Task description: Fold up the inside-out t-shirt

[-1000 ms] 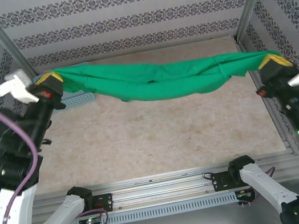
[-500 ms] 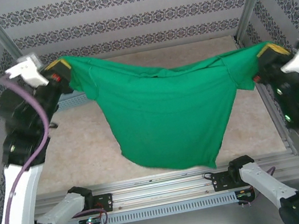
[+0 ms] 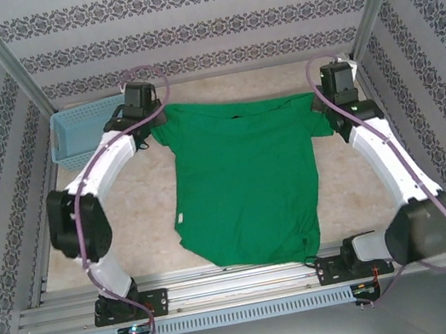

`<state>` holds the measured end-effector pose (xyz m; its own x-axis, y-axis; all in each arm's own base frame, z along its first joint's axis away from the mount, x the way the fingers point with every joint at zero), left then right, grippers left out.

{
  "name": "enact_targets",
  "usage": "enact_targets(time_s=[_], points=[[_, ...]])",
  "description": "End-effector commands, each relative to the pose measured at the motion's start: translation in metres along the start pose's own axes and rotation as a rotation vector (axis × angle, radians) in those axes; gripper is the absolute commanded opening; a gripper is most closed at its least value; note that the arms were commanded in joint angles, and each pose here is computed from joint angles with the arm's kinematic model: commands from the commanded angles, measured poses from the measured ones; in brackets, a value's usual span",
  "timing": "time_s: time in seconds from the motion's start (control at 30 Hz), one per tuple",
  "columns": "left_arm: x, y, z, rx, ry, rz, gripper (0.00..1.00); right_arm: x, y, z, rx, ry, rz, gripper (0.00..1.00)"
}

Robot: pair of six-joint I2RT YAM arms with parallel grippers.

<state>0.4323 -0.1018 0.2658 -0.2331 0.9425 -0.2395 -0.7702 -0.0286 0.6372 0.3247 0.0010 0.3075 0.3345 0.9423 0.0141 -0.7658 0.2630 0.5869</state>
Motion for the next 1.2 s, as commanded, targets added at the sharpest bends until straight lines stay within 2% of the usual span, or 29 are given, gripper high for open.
enact_targets(time_s=[0.0,0.23,0.53,0.57,0.6,0.63,0.73,0.8,0.87,0.97,1.17], points=[[0.001,-0.015,0.025,-0.108,0.035,0.061,0.0,0.002,-0.024,0.014,-0.064,-0.068,-0.012,0.0],[0.004,-0.069,0.027,-0.074,0.057,0.095,0.0,0.011,-0.082,0.022,0.001,-0.054,-0.056,0.0],[0.001,-0.108,0.046,-0.092,0.07,0.118,0.0,0.023,-0.138,0.045,0.016,-0.046,-0.084,0.0],[0.001,-0.113,0.046,-0.085,0.07,0.117,0.05,0.025,-0.144,0.047,0.018,-0.04,-0.081,0.0],[0.0,-0.119,0.048,-0.074,0.067,0.112,0.16,0.028,-0.152,0.049,0.029,-0.031,-0.079,0.02],[-0.002,-0.122,0.051,-0.064,0.06,0.106,0.27,0.03,-0.158,0.052,0.037,-0.024,-0.079,0.18],[-0.009,-0.114,0.068,-0.052,0.032,0.113,0.59,0.031,-0.163,0.064,0.078,0.004,-0.115,0.53],[-0.015,-0.098,0.081,-0.05,0.019,0.084,0.69,0.03,-0.157,0.068,0.082,0.019,-0.119,0.62],[-0.02,-0.081,0.09,-0.041,0.02,0.038,0.74,0.03,-0.143,0.069,0.073,0.019,-0.088,0.65],[-0.029,-0.065,0.087,-0.004,0.001,-0.032,0.75,0.031,-0.128,0.06,0.078,0.008,-0.017,0.67],[-0.057,-0.071,0.039,0.14,-0.051,-0.098,0.73,0.053,-0.122,0.024,0.194,0.022,0.114,0.67]])
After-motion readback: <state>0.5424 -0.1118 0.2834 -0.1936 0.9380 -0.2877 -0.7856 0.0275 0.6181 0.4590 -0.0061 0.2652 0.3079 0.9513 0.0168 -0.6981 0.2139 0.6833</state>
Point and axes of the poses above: each hand's point on the last joint's axis, 136 mm out from that joint toward the fingers, its own y axis back along the fingers, its own x axis along the line the jaws close on, z = x × y, the point moved 10 cm from there along y, back along the fingers, and after that the axes turned 7 degrees about y, right-handed, at the moved point
